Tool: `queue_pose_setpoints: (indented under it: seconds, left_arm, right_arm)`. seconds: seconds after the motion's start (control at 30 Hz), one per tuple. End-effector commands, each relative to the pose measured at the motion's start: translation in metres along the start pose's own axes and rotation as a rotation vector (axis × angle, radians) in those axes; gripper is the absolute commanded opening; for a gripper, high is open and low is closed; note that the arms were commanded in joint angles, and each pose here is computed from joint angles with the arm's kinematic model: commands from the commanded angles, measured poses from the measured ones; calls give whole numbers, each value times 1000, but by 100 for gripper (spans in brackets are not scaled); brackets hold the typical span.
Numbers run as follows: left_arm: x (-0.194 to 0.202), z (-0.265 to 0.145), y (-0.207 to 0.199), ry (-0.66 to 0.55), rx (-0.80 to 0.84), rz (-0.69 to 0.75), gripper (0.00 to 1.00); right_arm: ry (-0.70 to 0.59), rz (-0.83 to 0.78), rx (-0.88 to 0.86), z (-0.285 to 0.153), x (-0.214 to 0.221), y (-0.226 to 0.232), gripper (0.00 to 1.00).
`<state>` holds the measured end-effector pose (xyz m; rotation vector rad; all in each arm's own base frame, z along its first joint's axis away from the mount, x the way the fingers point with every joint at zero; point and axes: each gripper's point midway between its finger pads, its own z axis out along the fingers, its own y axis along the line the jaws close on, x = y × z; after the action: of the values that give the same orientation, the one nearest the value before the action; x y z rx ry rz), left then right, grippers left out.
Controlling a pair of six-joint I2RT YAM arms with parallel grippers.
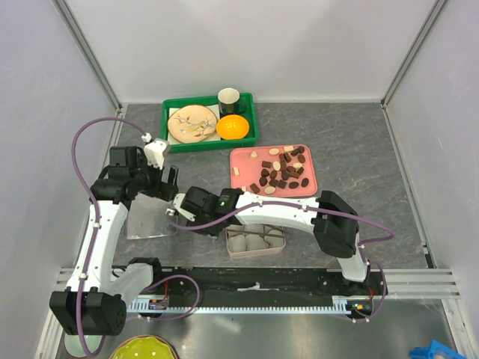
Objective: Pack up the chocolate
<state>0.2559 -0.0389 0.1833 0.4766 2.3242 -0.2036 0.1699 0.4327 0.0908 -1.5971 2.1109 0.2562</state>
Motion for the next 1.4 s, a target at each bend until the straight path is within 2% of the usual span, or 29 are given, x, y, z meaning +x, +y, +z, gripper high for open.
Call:
queue_pose_setpoints:
  seconds: [0.0,0.1,0.13,0.2,0.23,0.27,0.37,0.43,0.5,0.6,0.63,0.77,0.93,1.17,1.37]
  left_arm:
    - [-8,-4,1,-39,-1,36,99]
    - [-13,-6,-1,-60,15,63,99]
    - [-15,-7,-3,-64,27,73,99]
    - [-22,-10,-14,-83,91,98,99]
    - [-23,-11,-19,-85,126,108,99]
    - [-26,-17,-33,-93,207,128,99]
    - [-22,-28,-78,-66,416,248,99]
    - [-14,-26,-96,-24,446,329,99]
    - [1,-23,-129,8,514,450,99]
    - [24,-10,-149,78,531,566,97]
    - [33,-4,-150,114,527,599,94]
    - [51,6,-167,160,544,740,91]
    - [57,25,-168,183,499,837,91]
    - [68,43,-176,212,486,901,88]
    - [73,58,-178,228,448,933,81]
  right_arm:
    - [-139,17,20,-27,-34,-6,61]
    - [-257,38,54,-71,-57,-17,67]
    - [-324,46,64,-100,-69,-21,68]
    - [-425,88,82,-135,-84,-32,74]
    - [-504,116,86,-169,-90,-40,76]
    - [-543,137,77,-180,-90,-44,76]
    - [-644,297,152,-221,-72,-88,74]
    - [-664,476,246,-230,-35,-136,73]
    - [-682,615,301,-234,-5,-178,73]
    - [-665,760,328,-227,33,-202,72]
    - [-653,799,322,-220,42,-204,71]
    - [-630,899,313,-205,64,-221,70]
    - [-609,949,274,-191,78,-232,71]
    - [-606,975,281,-189,90,-240,70]
    - [-608,983,276,-192,98,-239,69]
